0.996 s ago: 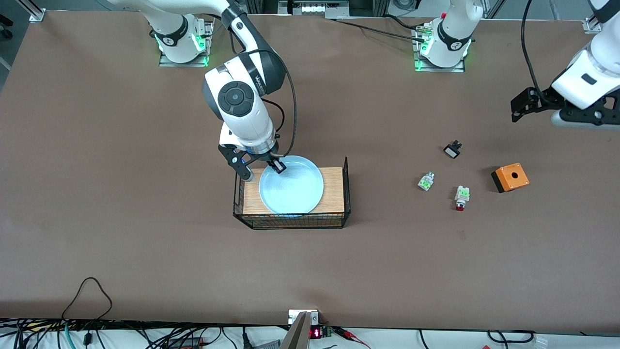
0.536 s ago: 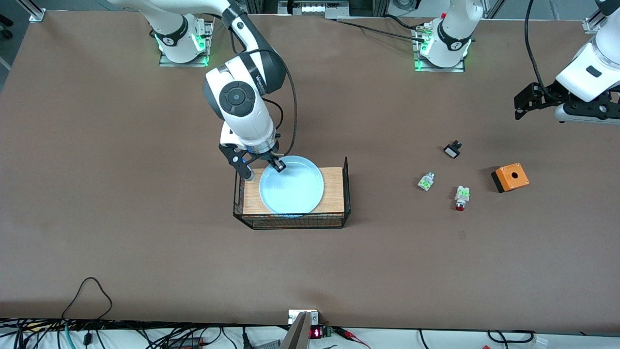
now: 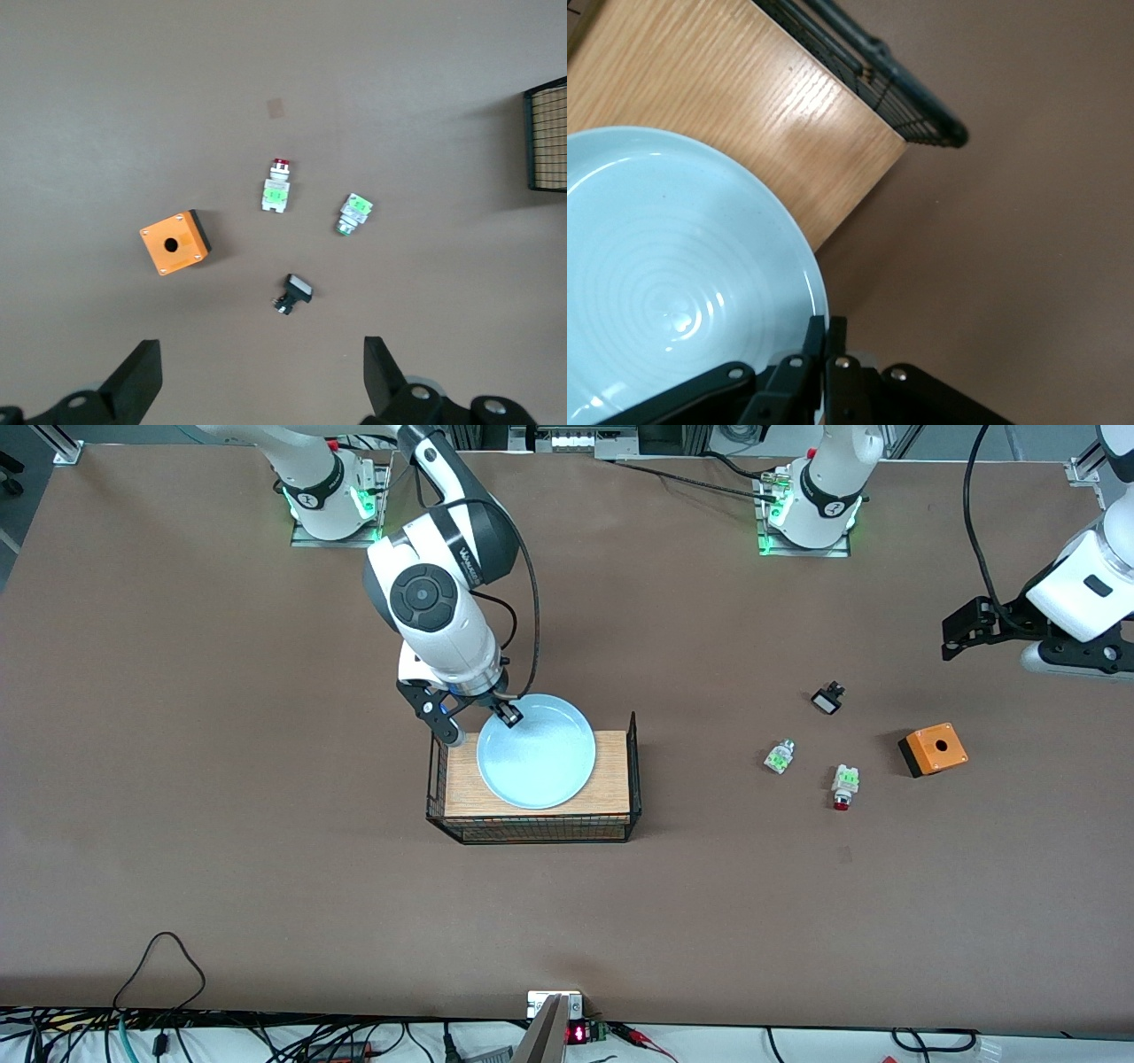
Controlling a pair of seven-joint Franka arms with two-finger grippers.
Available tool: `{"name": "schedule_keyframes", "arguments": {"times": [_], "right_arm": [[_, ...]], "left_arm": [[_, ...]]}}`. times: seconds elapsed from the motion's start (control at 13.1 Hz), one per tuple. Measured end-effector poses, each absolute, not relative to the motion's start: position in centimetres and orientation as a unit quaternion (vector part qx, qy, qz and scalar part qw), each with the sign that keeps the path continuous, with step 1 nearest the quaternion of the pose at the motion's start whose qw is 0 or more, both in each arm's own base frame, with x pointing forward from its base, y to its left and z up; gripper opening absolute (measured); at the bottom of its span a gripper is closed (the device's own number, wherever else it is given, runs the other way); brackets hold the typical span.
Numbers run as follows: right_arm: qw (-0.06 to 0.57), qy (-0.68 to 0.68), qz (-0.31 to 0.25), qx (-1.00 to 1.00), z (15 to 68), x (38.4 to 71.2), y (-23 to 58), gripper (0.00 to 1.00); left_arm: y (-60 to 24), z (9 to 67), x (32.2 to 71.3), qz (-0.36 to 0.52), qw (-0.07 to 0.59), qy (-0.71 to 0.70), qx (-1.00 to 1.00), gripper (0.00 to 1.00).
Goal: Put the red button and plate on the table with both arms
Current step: 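Lift the blue plate out of the basket with the right gripper, then carry the blue plate beside the basket and lower it onto the table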
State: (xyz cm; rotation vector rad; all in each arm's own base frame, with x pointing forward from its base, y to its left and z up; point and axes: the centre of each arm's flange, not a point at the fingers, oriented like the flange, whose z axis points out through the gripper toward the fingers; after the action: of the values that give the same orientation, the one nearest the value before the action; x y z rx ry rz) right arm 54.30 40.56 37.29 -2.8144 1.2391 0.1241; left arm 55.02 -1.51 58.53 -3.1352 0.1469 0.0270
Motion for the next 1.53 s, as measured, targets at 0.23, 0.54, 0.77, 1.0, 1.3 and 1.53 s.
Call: {"name": "schedule_keyframes", "arguments": {"times": [0.23, 0.54, 0.77, 1.0, 1.3, 1.53], "right_arm": [[0.037, 0.398, 0.046, -0.916, 40.8, 53.5, 40.0, 0.02], [0.072, 0.398, 0.054, -0.913, 46.6, 52.3, 39.4, 0.02], [0.092, 0.383, 0.061, -0.917, 51.1, 51.0, 38.4, 0.02], [0.099, 0.35, 0.063, -0.929, 55.3, 52.0, 33.1, 0.02], [0.093, 0.256, 0.085, -0.958, 55.5, 56.9, 18.3, 0.02], [0.09, 0.174, 0.086, -0.977, 54.3, 58.5, 9.6, 0.02]], "left_arm": [[-1.6, 58.8, 55.0, 0.008, -0.001, 0.047, -0.999, 1.0], [-1.8, 58.8, 54.9, 0.01, -0.002, 0.049, -0.999, 1.0], [-2.9, 58.8, 54.9, 0.011, -0.001, 0.062, -0.998, 1.0], [-3.8, 58.9, 54.8, 0.01, -0.001, 0.069, -0.998, 1.0], [-1.3, 58.8, 54.7, 0.02, -0.002, 0.047, -0.999, 1.0], [-1.4, 59.1, 54.7, 0.019, -0.002, 0.047, -0.999, 1.0]]}}
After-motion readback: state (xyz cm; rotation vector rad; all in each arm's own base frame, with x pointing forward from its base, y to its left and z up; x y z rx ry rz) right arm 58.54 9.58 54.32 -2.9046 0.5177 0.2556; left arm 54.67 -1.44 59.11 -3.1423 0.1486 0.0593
